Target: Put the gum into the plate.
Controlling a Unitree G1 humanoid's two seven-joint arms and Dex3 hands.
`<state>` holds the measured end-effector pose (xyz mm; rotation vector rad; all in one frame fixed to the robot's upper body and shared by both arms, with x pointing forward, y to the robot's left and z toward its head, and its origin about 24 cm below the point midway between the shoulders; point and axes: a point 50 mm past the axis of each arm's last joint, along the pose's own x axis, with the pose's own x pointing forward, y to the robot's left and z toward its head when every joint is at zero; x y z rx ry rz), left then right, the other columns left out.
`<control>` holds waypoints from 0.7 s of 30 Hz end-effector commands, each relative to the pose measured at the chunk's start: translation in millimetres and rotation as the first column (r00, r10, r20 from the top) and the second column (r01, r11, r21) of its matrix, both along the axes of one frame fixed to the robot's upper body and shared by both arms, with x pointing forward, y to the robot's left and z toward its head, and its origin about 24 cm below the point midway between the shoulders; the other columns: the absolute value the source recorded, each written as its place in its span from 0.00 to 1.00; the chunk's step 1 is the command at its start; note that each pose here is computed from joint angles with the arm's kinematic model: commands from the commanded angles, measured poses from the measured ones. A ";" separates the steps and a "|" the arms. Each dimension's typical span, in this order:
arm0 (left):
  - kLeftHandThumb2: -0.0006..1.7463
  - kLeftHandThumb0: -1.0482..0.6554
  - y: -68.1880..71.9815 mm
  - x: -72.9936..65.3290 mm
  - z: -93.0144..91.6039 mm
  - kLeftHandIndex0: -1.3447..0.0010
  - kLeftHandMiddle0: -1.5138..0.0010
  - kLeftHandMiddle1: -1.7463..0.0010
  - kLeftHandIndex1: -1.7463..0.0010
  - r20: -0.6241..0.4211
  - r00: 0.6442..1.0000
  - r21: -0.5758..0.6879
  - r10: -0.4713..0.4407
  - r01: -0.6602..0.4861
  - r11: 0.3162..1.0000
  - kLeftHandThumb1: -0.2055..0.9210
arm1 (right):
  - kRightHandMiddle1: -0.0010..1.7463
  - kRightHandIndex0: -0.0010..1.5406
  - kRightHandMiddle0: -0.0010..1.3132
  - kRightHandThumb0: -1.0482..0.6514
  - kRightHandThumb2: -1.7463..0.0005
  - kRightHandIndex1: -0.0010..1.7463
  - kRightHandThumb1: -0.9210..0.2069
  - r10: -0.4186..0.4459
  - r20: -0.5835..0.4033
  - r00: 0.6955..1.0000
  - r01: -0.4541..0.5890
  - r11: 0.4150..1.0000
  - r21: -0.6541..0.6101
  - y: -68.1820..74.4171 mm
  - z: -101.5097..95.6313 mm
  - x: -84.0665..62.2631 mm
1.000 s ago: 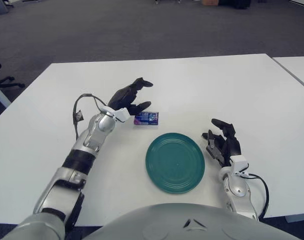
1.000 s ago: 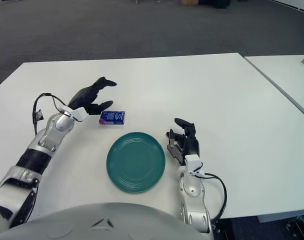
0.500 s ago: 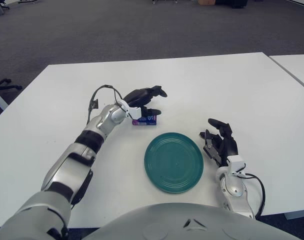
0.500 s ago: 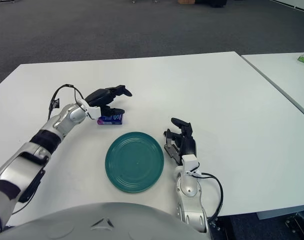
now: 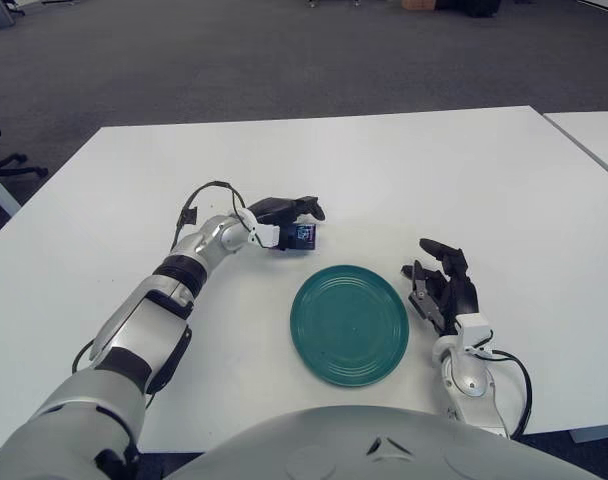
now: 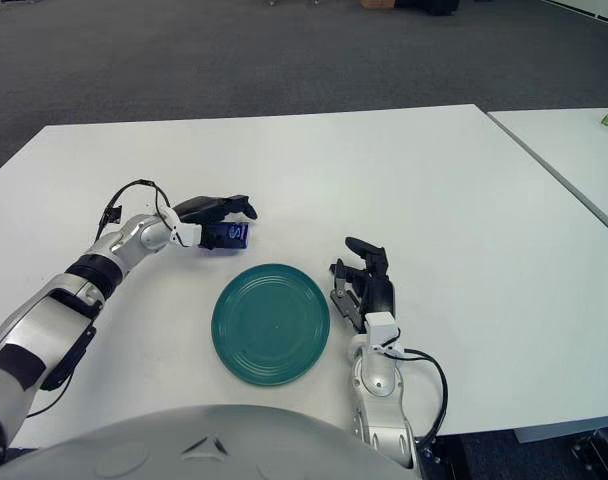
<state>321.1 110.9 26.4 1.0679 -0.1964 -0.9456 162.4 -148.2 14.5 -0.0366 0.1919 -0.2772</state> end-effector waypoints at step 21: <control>0.43 0.32 25.7 -8.5 -27.6 0.85 0.75 0.94 0.28 -0.139 0.990 0.161 0.023 0.000 0.987 0.64 | 0.59 0.29 0.06 0.36 0.59 0.47 0.00 -0.005 -0.106 0.994 0.005 1.000 0.002 -7.9 -17.8 -11.3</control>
